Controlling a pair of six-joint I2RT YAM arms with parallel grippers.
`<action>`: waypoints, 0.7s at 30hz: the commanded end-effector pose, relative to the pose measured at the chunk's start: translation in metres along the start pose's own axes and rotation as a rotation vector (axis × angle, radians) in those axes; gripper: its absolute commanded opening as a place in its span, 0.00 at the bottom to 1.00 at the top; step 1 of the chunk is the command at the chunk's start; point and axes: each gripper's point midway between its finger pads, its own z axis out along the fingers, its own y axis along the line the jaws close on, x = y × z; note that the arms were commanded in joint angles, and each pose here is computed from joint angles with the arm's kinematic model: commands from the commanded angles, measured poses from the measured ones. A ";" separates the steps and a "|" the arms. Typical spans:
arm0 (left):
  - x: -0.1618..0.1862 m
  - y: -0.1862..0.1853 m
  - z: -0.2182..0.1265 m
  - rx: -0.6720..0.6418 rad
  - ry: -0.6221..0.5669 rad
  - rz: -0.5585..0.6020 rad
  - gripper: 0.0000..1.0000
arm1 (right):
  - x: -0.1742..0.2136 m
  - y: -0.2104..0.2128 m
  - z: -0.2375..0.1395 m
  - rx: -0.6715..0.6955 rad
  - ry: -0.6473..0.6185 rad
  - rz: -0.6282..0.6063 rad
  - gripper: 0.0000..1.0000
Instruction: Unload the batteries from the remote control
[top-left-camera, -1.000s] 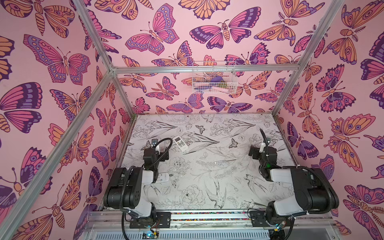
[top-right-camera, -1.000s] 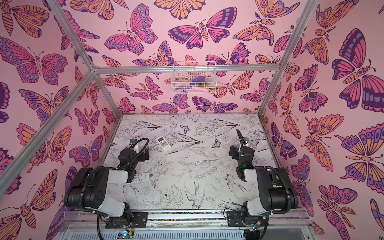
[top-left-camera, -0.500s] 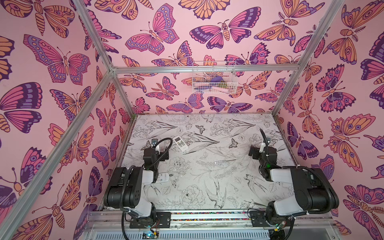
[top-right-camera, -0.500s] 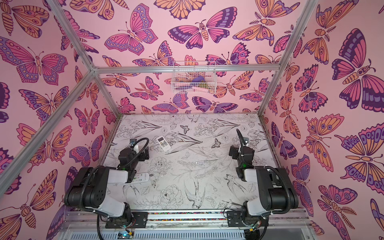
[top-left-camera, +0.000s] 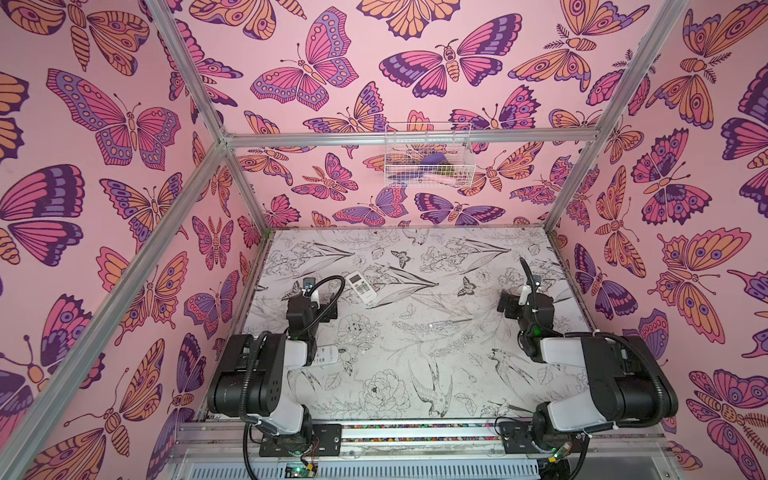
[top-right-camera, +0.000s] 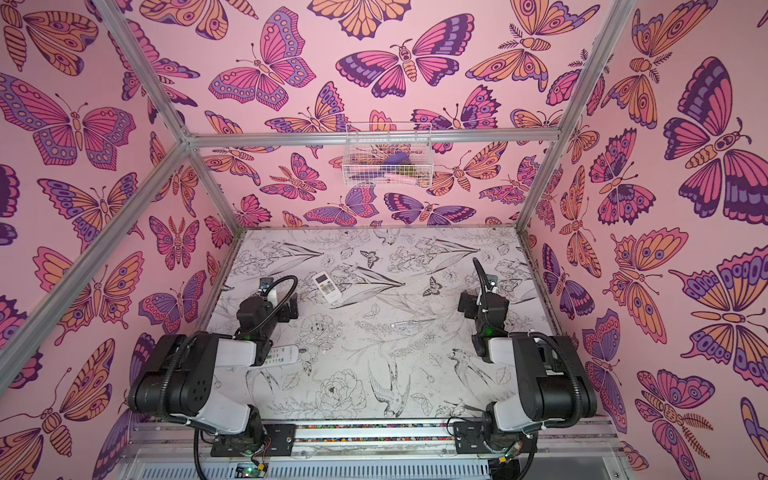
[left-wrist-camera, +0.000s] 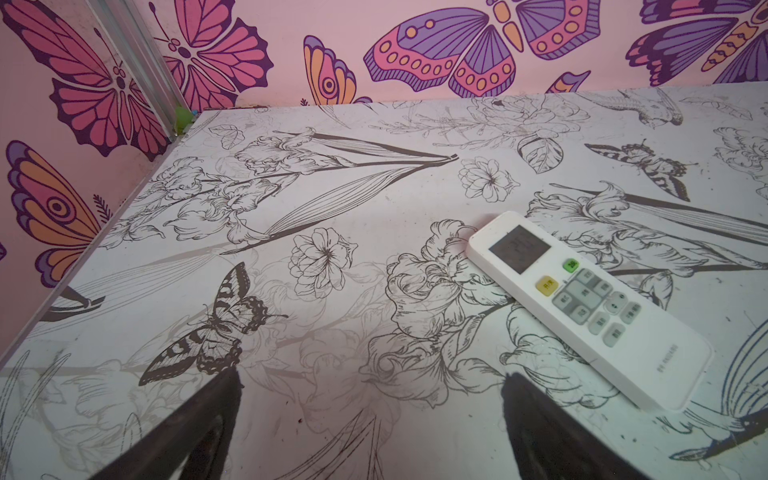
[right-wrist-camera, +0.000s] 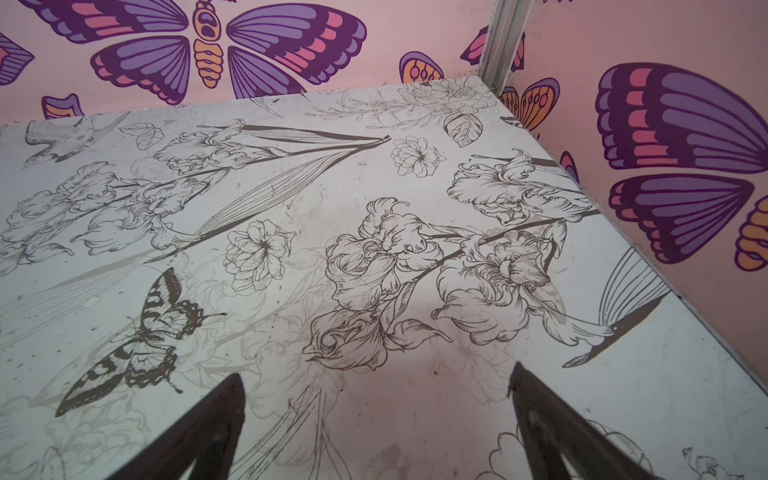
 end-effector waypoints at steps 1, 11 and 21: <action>-0.006 0.000 0.001 -0.008 -0.013 -0.006 1.00 | -0.014 -0.002 0.004 0.016 -0.042 -0.002 1.00; -0.037 -0.003 0.006 0.017 0.208 0.054 1.00 | -0.053 0.021 -0.012 -0.005 0.031 -0.095 1.00; -0.090 0.005 -0.054 -0.029 0.313 -0.070 1.00 | -0.092 0.145 -0.040 -0.243 0.065 -0.110 1.00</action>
